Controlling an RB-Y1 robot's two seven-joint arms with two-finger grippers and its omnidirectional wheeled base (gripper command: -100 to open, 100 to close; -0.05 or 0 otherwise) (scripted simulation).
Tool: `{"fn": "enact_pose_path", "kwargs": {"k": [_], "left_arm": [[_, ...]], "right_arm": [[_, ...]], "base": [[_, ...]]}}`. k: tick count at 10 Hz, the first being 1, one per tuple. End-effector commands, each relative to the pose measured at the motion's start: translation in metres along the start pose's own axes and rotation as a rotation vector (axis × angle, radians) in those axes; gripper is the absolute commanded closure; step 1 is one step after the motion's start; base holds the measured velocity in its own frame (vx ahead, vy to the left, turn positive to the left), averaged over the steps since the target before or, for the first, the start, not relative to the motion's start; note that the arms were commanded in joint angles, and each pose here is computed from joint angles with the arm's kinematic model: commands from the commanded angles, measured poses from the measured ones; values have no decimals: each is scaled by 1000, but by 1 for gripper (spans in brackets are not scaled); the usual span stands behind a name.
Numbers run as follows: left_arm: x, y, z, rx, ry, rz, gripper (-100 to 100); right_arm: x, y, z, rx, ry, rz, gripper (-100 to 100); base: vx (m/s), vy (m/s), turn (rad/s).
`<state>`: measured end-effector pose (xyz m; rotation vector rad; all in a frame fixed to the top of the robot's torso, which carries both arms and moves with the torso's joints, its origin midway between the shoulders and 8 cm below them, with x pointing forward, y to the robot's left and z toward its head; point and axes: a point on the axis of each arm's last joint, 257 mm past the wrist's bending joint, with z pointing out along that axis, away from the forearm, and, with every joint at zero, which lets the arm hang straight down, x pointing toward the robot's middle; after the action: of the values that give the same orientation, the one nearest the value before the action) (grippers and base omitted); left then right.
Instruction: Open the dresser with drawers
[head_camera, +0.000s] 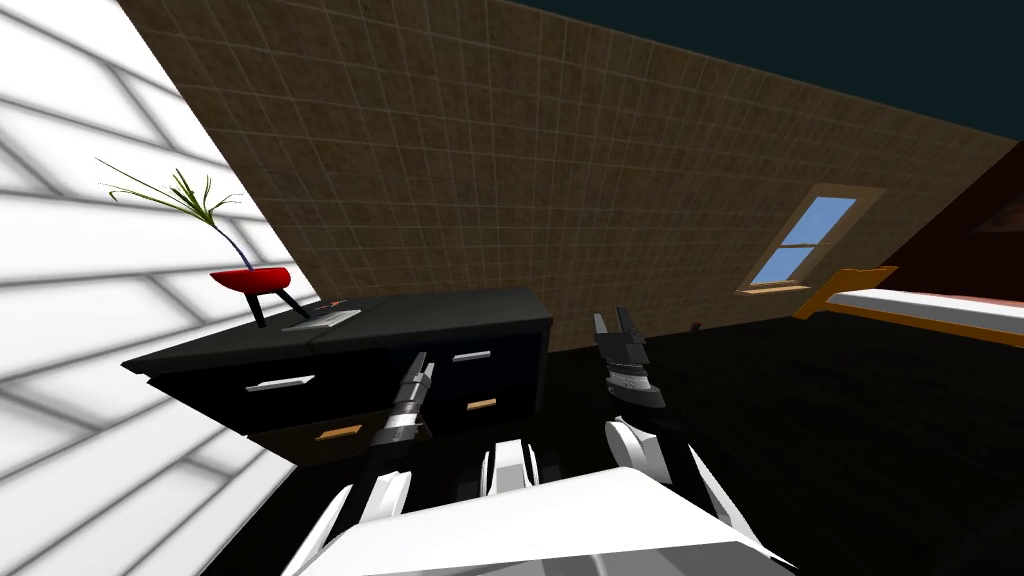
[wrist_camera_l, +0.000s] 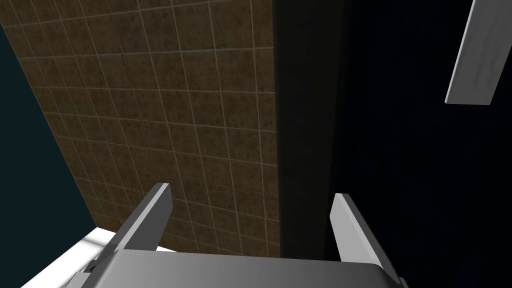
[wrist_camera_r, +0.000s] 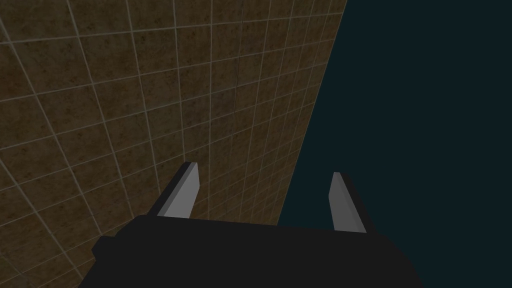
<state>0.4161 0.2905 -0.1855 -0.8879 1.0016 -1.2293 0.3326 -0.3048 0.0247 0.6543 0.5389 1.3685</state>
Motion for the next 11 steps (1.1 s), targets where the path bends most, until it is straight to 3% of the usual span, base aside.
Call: {"fn": "enact_pose_path", "kwargs": {"k": [1,7,11], "left_arm": [[1,24,-9,-48,4,1,-100],[11,82,-27,-165,5,-15,-100],[27,111,-40,-229,-11,-56,-100]], "right_arm": [[0,0,0,0,0,0,0],[0,0,0,0,0,0,0],[0,0,0,0,0,0,0]], "base": [[38,-31,-15],[46,-36,-18],[40,-30,-16]]}}
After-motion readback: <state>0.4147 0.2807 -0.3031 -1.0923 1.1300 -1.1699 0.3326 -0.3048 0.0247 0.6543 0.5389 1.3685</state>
